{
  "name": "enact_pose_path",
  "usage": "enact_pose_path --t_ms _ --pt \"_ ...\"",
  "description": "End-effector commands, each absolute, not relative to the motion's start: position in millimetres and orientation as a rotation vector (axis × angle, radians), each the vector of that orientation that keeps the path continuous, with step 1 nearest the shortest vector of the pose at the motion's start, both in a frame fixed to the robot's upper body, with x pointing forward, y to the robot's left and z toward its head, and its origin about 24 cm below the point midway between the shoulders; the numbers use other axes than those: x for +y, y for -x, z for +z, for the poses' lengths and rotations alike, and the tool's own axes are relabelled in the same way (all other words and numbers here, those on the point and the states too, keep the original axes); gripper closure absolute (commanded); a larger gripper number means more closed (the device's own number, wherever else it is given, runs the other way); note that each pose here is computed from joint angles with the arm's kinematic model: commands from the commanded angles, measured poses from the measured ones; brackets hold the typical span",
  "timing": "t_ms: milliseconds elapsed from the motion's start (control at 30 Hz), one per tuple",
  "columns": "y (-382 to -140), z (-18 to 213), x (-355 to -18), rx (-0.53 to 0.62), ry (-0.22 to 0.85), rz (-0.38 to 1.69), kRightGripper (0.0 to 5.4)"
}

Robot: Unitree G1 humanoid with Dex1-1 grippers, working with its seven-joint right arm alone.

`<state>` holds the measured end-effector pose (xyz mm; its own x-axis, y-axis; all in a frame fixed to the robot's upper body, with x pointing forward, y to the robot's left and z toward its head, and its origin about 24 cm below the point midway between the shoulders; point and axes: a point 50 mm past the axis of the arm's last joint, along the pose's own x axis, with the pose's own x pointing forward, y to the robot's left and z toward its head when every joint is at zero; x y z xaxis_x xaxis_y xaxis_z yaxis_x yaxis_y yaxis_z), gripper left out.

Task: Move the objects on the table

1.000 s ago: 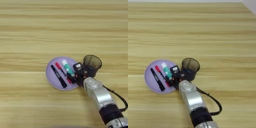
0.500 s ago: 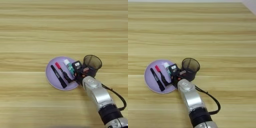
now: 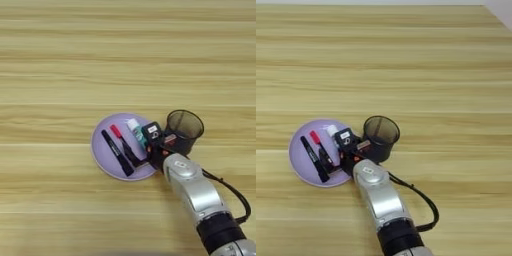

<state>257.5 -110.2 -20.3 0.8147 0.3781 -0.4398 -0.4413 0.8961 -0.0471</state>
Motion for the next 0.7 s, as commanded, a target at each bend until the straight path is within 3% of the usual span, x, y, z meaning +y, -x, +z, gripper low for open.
enact_pose_path --t_ms 33,700 --pt "-265 8 -94 0.299 0.110 0.527 0.04" --pt "-258 -2 -87 0.454 -0.091 0.627 0.04"
